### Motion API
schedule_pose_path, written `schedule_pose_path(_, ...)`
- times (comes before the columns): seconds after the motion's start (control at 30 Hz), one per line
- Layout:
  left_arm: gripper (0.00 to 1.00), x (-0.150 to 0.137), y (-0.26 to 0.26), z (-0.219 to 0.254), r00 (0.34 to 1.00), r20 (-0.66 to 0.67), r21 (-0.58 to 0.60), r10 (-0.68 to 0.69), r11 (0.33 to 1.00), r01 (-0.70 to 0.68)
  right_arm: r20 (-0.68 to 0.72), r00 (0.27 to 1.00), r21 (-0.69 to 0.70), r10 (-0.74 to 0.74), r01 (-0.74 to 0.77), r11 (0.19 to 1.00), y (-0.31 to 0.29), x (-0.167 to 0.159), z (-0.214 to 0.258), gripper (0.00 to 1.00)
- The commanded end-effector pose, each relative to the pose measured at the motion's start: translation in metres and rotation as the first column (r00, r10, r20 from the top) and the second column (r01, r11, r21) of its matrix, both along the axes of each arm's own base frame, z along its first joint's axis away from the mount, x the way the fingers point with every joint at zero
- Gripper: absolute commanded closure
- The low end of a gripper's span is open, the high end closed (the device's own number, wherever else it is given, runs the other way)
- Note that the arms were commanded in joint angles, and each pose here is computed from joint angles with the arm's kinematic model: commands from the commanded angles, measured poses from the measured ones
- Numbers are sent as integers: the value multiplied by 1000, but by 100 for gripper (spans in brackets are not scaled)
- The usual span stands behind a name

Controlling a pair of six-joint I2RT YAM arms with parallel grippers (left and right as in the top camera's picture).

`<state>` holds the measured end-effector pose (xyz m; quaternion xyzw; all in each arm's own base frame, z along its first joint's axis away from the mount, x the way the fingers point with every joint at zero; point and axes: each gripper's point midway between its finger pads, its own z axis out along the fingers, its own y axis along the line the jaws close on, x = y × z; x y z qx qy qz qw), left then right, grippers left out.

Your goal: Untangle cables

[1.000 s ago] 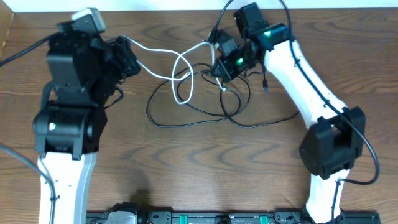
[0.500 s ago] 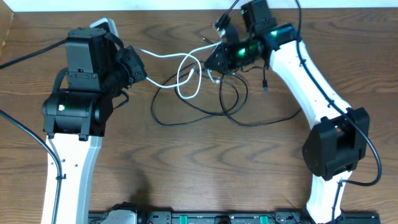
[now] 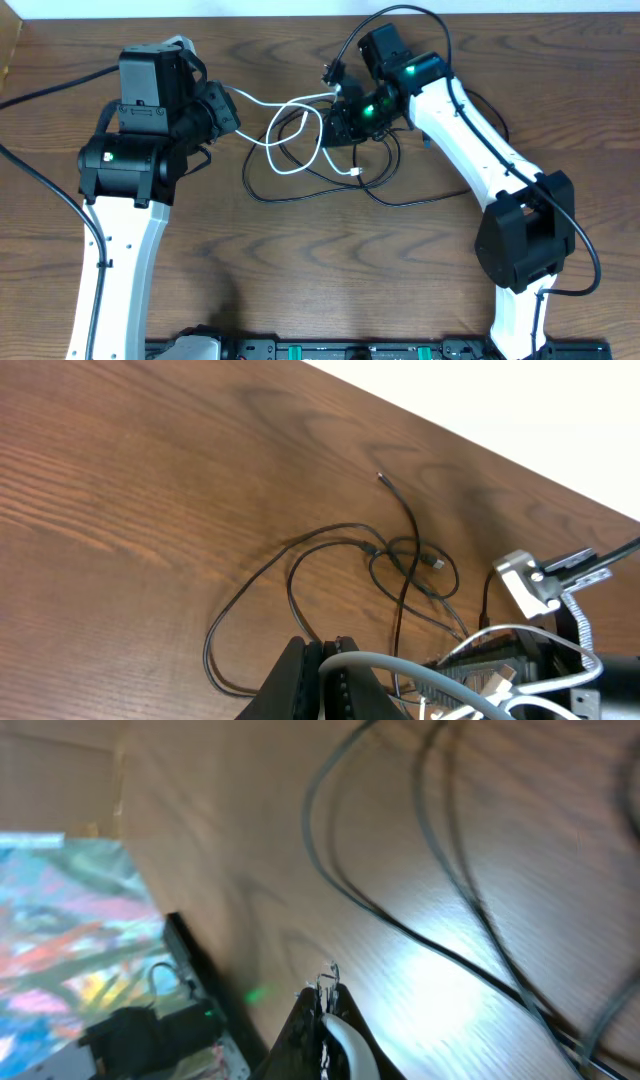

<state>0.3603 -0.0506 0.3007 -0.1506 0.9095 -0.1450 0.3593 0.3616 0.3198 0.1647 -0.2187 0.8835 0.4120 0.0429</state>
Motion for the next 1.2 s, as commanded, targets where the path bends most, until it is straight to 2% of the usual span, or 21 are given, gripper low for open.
schedule_pose_path(0.0, 92, -3, 0, -5, 1000, -29, -5, -1, 1000, 1, 49, 993, 220, 103, -111, 969, 9, 0, 27, 99)
schedule_pose_path(0.07, 92, -8, -10, -23, 995, -88, -43, -42, 998, 39, 122, 984, 357, 131, -167, 919, 9, 8, 51, 99)
schedule_pose_path(0.27, 92, -5, -42, -61, 961, -214, -200, -174, 971, 131, 153, 976, 445, 156, -210, 871, 9, 8, 69, 95)
schedule_pose_path(0.33, 93, -2, -50, -70, 948, -241, -241, -207, 959, 148, 161, 972, 468, 169, -226, 854, 11, 6, 74, 88)
schedule_pose_path(0.4, 93, 1, -57, -82, 933, -284, -287, -221, 948, 137, 172, 968, 487, 183, -245, 838, 14, 3, 78, 76)
schedule_pose_path(0.6, 92, 7, -59, -91, 929, -304, -302, -210, 946, 114, 158, 970, 491, 187, -241, 837, 15, 1, 78, 51)
schedule_pose_path(0.67, 93, 9, -64, -86, 932, -278, -328, -232, 935, 135, 157, 968, 490, 193, -246, 836, 18, -2, 78, 47)
schedule_pose_path(0.77, 93, 14, -69, -80, 936, -243, -352, -255, 922, 160, 158, 966, 453, 205, -255, 854, 29, -8, 69, 45)
schedule_pose_path(0.87, 93, 17, -71, -77, 939, -224, -357, -261, 919, 170, 145, 968, 373, 204, -245, 895, 38, -13, 52, 45)
schedule_pose_path(1.0, 93, 19, -72, -75, 941, -218, -372, -257, 914, 164, 156, 965, 334, 211, -253, 908, 46, -17, 45, 47)
schedule_pose_path(1.03, 92, 19, -72, -74, 942, -214, -372, -258, 913, 166, 164, 964, 320, 209, -252, 913, 47, -16, 43, 53)
schedule_pose_path(1.1, 92, 20, -72, -74, 943, -212, -372, -258, 913, 166, 171, 965, 296, 198, -243, 924, 46, -14, 39, 71)
schedule_pose_path(1.17, 92, 21, -72, -74, 944, -208, -370, -257, 914, 167, 165, 971, 288, 171, -213, 934, 39, -5, 38, 99)
